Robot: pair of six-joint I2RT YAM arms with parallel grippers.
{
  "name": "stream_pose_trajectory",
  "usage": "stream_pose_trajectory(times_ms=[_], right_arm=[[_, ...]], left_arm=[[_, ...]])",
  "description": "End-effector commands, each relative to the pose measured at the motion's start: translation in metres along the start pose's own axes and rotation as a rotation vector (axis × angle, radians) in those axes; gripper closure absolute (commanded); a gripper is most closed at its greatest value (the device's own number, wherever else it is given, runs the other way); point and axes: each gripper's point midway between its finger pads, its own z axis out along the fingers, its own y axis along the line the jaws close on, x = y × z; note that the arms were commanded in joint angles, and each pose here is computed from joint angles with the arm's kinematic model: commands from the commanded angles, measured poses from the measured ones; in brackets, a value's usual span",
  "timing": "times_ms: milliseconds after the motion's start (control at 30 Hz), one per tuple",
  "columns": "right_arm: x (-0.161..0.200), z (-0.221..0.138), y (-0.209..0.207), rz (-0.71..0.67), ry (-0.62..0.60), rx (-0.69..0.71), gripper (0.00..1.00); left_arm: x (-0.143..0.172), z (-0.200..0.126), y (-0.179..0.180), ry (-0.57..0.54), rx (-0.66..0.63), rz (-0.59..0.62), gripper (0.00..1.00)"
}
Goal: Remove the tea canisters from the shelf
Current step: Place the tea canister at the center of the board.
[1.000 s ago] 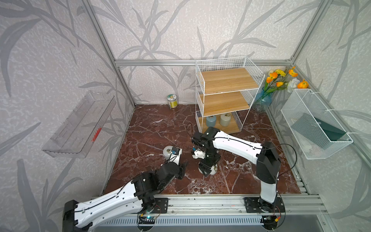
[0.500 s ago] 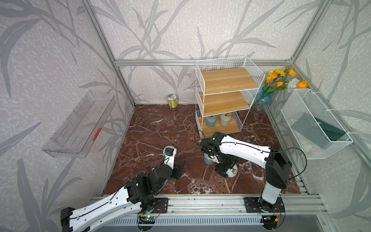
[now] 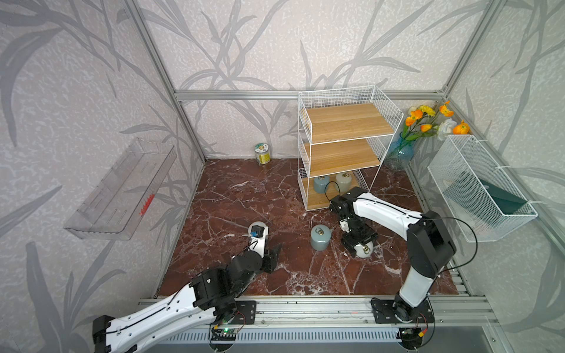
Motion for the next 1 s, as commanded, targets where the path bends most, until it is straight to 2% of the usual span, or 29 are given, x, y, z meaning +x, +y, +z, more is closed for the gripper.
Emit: stream_pose_trajectory(times_ms=[0, 300, 633, 733, 833, 967], right_arm=[[-0.003, 0.008, 0.004, -0.020, 0.045, 0.000, 0.28], [-0.018, 0.023, -0.006, -0.033, 0.152, 0.087, 0.27], [-0.024, 0.034, -0.013, -0.038, 0.190, 0.138, 0.22], [-0.027, 0.038, -0.015, -0.040, 0.196, 0.158, 0.18], [-0.030, 0.043, -0.014, -0.053, 0.208, 0.175, 0.08], [-0.037, 0.042, -0.011, -0.057, 0.187, 0.180, 0.02]], left_arm=[[0.003, 0.001, 0.004, 0.003, -0.017, -0.008, 0.45], [0.007, 0.002, 0.007, 0.009, -0.028, -0.011, 0.45], [0.011, 0.003, 0.011, 0.005, -0.040, -0.015, 0.45], [0.012, 0.003, 0.012, 0.009, -0.044, -0.015, 0.45], [0.013, 0.004, 0.013, 0.011, -0.048, -0.020, 0.45], [0.015, 0.004, 0.014, 0.011, -0.052, -0.024, 0.45]])
